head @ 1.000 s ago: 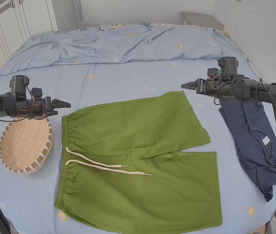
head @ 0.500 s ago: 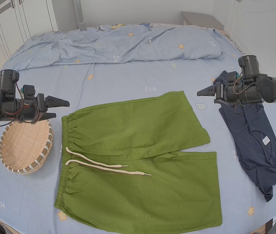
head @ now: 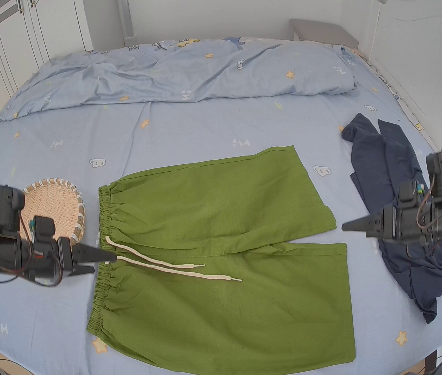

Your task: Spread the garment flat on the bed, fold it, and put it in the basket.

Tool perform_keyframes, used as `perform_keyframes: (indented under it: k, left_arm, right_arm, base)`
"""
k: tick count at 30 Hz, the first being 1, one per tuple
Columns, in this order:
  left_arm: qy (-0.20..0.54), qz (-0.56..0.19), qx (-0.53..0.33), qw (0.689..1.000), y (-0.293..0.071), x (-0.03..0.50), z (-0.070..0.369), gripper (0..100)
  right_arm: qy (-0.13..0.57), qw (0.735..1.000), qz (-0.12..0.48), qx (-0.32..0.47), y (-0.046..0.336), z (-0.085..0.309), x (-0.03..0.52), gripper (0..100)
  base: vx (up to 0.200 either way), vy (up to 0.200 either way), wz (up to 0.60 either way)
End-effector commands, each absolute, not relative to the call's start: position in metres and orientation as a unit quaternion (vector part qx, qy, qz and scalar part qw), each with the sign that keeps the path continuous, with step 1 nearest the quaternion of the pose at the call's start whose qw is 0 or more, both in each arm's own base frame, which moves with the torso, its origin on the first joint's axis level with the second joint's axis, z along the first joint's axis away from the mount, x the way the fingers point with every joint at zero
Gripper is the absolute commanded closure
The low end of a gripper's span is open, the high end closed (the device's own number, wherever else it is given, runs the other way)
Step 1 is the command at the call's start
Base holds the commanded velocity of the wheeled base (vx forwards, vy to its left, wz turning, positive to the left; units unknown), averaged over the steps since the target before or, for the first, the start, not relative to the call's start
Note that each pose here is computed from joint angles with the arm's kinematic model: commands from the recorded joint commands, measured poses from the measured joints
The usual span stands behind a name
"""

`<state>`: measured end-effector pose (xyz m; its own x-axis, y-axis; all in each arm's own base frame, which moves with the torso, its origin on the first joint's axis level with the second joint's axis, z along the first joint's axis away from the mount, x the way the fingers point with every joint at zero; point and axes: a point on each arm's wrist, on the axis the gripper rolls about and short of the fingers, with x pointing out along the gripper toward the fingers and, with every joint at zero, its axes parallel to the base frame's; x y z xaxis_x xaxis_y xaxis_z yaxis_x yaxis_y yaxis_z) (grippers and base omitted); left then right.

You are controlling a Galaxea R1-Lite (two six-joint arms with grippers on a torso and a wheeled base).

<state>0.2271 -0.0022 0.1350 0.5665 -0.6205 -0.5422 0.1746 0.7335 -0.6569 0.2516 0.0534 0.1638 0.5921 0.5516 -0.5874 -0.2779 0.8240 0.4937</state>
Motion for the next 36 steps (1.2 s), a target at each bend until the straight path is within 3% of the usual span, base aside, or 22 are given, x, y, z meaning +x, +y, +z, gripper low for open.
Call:
perform_keyframes:
  k: [1, 12, 18, 25, 36]
  left_arm:
    - [0.469, -0.224, -0.286, 0.805, -0.008, 0.141, 0.073, 0]
    - [0.471, -0.187, -0.272, 0.818, 0.013, 0.129, 0.059, 0]
    - [0.526, -0.191, -0.265, 0.785, 0.017, 0.142, 0.035, 0]
    - [0.534, -0.199, -0.261, 0.779, 0.019, 0.148, 0.025, 0]
    - [0.503, -0.207, -0.253, 0.8, 0.022, 0.169, 0.021, 0]
  right_arm:
    - [0.403, 0.854, 0.269, 0.188, 0.045, 0.117, 0.149, 0]
    - [0.429, 0.842, 0.267, 0.189, 0.042, 0.097, 0.133, 0]
    - [0.429, 0.84, 0.277, 0.184, 0.044, 0.098, 0.137, 0]
    - [0.425, 0.84, 0.284, 0.181, 0.049, 0.097, 0.145, 0]
    - [0.422, 0.842, 0.282, 0.184, 0.049, 0.096, 0.149, 0]
  base:
    - [0.0, 0.0, 0.0]
    - [0.0, 0.0, 0.0]
    - [0.0, 0.0, 0.0]
    - [0.0, 0.0, 0.0]
    - [0.0, 0.0, 0.0]
